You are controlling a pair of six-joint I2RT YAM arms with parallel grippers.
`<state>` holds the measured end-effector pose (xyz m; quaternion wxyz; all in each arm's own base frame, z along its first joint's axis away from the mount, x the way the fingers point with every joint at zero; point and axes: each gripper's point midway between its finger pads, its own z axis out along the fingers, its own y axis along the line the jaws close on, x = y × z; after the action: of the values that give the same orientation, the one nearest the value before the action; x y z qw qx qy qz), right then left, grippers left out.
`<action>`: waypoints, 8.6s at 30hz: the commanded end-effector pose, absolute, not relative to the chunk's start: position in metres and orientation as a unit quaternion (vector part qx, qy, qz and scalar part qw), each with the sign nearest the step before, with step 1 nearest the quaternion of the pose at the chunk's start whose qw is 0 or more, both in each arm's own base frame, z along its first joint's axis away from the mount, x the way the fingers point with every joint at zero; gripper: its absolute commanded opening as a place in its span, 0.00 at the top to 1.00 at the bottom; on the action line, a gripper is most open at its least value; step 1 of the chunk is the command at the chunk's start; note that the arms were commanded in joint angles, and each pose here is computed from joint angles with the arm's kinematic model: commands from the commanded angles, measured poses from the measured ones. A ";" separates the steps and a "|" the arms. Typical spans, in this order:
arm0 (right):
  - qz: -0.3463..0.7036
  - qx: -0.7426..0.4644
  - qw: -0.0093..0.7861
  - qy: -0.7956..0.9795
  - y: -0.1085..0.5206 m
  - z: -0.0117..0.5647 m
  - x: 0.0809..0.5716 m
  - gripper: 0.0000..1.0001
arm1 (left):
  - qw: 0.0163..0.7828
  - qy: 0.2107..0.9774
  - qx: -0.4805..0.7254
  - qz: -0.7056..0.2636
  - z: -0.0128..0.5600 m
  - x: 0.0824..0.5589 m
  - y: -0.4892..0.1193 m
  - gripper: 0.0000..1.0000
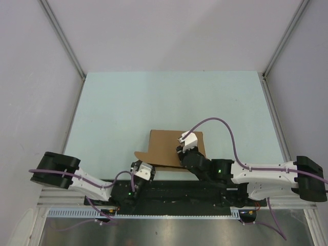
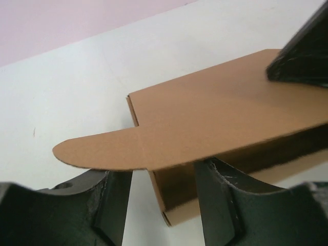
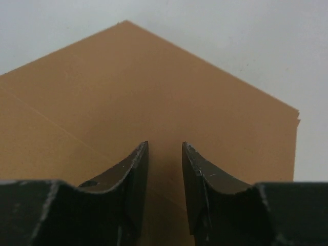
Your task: Fold the paper box
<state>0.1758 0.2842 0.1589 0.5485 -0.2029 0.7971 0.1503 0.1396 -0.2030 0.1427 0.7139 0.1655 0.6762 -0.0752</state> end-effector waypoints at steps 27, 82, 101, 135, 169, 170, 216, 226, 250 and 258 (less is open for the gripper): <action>0.111 -0.211 0.480 0.844 0.277 0.075 0.173 0.60 | 0.621 0.726 0.005 -0.294 0.183 0.106 -0.181 0.43; 0.321 0.051 0.362 0.874 0.194 0.036 0.225 0.51 | 0.448 0.831 -0.052 -0.327 0.057 0.212 -0.227 0.49; 0.286 0.088 0.345 0.890 0.203 0.012 0.300 0.48 | 0.449 0.839 -0.071 -0.299 0.071 0.309 -0.236 0.57; 0.177 0.069 0.448 0.874 0.197 0.125 0.461 0.42 | 0.481 0.830 -0.069 -0.275 0.096 0.167 -0.216 0.72; 0.263 0.086 0.372 0.886 0.187 0.076 0.344 0.20 | 0.481 0.819 -0.162 -0.268 0.113 0.339 -0.186 0.09; 0.262 0.086 0.369 0.887 0.187 0.073 0.344 0.24 | 0.469 0.829 -0.159 -0.260 0.101 0.340 -0.188 0.10; 0.238 0.101 0.414 0.873 0.196 0.096 0.467 0.71 | 0.412 0.850 -0.035 -0.328 0.072 0.177 -0.248 0.98; 0.191 0.086 0.346 0.915 0.190 0.046 0.414 0.76 | 0.380 0.873 -0.025 -0.306 0.042 0.183 -0.268 1.00; 0.265 0.049 0.462 0.845 0.181 0.167 0.352 0.70 | 0.404 0.870 -0.217 -0.180 0.022 0.217 -0.144 0.99; 0.429 -0.122 0.345 0.826 0.311 0.146 0.293 0.71 | 0.488 0.801 -0.281 -0.206 0.072 0.221 -0.111 0.95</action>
<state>0.3223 0.2488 0.1427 0.3955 -0.0307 0.8532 0.3386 0.2197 -0.1344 0.0656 0.4656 -0.2363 0.8208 -0.2315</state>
